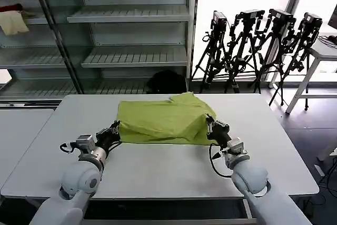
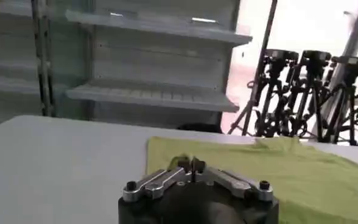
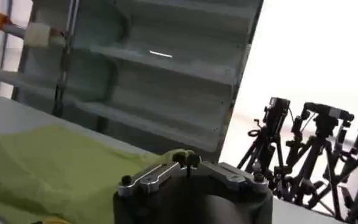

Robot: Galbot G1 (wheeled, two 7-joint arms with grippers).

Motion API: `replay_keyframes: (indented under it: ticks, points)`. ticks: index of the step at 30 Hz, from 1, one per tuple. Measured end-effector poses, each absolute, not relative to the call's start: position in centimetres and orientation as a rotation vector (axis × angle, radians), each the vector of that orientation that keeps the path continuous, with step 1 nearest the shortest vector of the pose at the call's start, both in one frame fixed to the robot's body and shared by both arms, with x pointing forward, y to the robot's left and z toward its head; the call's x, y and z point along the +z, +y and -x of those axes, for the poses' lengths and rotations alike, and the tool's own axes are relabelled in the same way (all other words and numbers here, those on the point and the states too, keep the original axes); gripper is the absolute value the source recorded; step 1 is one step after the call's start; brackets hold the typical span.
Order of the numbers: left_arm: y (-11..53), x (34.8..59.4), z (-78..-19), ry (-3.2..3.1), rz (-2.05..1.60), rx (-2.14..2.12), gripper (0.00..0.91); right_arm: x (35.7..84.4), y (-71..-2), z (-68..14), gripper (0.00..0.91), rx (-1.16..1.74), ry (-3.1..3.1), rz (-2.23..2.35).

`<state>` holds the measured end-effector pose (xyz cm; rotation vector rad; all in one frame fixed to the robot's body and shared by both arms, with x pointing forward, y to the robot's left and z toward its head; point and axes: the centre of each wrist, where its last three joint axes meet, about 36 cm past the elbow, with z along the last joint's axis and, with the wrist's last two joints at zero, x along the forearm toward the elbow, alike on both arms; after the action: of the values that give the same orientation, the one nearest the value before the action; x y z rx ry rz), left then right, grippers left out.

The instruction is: Fold and organize the clothes.

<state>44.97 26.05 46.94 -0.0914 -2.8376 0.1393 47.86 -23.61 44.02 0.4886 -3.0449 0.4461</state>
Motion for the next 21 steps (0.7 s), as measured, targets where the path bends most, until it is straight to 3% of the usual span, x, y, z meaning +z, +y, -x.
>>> replay_keyframes:
  ticks: [21]
  points:
    - [26.6, 44.1, -44.6, -2.787, 0.069, 0.051, 0.0, 41.0, -24.1, -43.7, 0.0, 0.373, -2.934, -0.346]
